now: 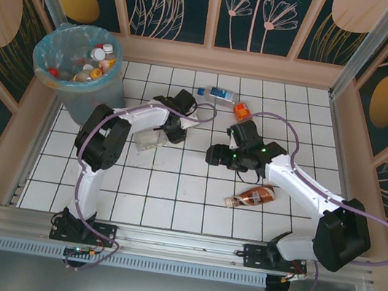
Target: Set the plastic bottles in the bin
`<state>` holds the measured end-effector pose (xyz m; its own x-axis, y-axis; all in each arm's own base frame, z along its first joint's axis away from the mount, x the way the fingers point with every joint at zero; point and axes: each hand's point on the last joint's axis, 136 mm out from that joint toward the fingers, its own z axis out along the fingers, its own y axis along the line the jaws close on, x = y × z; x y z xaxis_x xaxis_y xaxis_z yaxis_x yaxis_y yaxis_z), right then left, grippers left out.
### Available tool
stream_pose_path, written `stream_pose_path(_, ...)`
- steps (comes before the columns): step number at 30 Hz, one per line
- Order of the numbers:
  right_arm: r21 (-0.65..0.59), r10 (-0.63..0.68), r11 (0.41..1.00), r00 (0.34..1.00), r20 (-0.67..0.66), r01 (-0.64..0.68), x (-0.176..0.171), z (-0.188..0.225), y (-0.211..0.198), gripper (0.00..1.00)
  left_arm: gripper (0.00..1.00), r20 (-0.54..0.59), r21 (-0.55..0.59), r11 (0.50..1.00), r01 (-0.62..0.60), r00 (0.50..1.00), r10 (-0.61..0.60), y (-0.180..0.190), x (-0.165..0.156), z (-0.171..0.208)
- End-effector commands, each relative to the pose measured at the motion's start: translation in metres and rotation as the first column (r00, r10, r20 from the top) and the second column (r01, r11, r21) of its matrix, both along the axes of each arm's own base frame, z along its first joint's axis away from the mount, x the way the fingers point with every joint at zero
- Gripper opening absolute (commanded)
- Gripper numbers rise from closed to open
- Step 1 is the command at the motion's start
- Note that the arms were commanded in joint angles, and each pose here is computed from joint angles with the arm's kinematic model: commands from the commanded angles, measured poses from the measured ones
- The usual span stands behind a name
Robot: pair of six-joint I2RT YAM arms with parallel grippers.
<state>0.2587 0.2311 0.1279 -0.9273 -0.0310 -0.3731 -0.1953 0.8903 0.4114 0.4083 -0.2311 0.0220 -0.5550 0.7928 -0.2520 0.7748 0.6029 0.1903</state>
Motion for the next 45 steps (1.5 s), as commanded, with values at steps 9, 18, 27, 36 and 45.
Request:
stream_pose_path(9,0.112,0.051,0.992,0.995,0.091,-0.062,0.014,0.054,0.038,0.77,0.23,0.227,-0.233,0.972,-0.005,0.972,0.059,-0.021,0.024,0.131)
stream_pose_path(18,0.286,0.141,0.914,0.884,0.445,-0.289,0.035,0.204,0.112,0.77,0.01,0.551,-0.472,0.882,-0.011,0.777,0.305,0.004,0.029,0.342)
stream_pose_path(27,0.302,0.143,0.851,0.742,0.655,-0.430,0.052,0.297,0.185,0.77,0.00,0.657,-0.664,0.738,-0.118,0.379,0.652,0.134,0.033,0.479)
stream_pose_path(36,0.314,0.293,0.735,0.699,0.653,-0.601,0.009,0.296,0.280,0.77,0.00,0.604,-0.763,0.602,-0.234,0.073,0.794,0.287,0.036,0.499)
stream_pose_path(45,0.331,0.354,0.707,0.718,0.600,-0.625,-0.016,0.267,0.296,0.77,0.00,0.592,-0.767,0.589,-0.256,0.072,0.803,0.347,0.070,0.439)
